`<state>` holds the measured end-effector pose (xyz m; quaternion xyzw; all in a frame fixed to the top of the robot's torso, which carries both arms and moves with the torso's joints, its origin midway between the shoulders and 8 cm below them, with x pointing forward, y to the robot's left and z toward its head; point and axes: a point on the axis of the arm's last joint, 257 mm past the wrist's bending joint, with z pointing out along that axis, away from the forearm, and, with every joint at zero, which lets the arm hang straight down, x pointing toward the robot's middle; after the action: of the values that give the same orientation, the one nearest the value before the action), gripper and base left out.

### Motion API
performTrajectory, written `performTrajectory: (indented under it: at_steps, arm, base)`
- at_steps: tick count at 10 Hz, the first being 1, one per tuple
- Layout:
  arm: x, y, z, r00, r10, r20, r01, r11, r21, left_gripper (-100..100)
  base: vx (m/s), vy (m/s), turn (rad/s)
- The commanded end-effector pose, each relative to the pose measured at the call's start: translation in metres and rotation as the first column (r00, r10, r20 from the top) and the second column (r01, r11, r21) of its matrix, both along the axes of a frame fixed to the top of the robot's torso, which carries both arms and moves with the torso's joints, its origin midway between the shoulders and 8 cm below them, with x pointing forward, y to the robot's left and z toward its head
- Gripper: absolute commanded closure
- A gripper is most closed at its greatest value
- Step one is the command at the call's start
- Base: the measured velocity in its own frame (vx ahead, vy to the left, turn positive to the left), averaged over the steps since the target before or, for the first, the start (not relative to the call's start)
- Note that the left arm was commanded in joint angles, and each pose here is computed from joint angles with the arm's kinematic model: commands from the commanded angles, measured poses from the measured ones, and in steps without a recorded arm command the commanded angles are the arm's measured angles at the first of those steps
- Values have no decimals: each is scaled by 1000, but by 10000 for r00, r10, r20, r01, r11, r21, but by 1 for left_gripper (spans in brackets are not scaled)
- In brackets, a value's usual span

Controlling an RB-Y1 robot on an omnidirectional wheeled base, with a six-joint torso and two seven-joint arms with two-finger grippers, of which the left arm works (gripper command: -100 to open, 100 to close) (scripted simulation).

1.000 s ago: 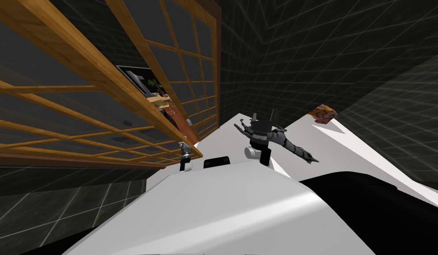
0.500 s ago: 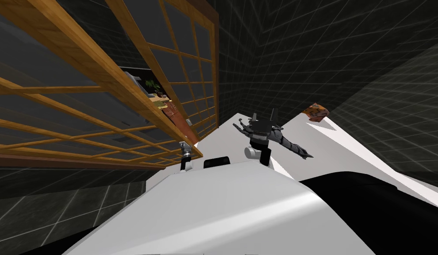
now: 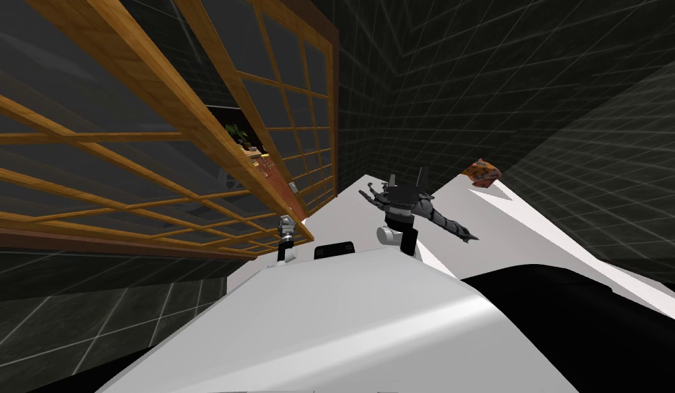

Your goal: Pull the door open

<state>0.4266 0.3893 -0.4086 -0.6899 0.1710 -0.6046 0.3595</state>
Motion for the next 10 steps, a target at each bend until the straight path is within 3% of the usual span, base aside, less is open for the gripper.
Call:
performTrajectory:
  at_steps: [1,5,7,8,9,10]
  arm:
    - [1,0,0,9998,56,165,-46,9983,-589,-100]
    - [5,-3,2,9987,135,500,-53,9872,-1596,-100]
    - [9,-5,4,9968,225,764,-36,9710,-2391,-100]
    - [9,-5,4,9964,238,809,-25,9672,-2542,-100]
    - [11,-6,4,9951,293,942,-2,9555,-2949,-100]
    - [11,-6,4,9950,299,957,2,9539,-3002,-100]
  base:
    - [-62,46,-67]
    - [-60,31,-59]
    - [-59,25,-94]
    - [-62,33,-30]
    - [-57,32,-45]
    - [-43,23,-40]
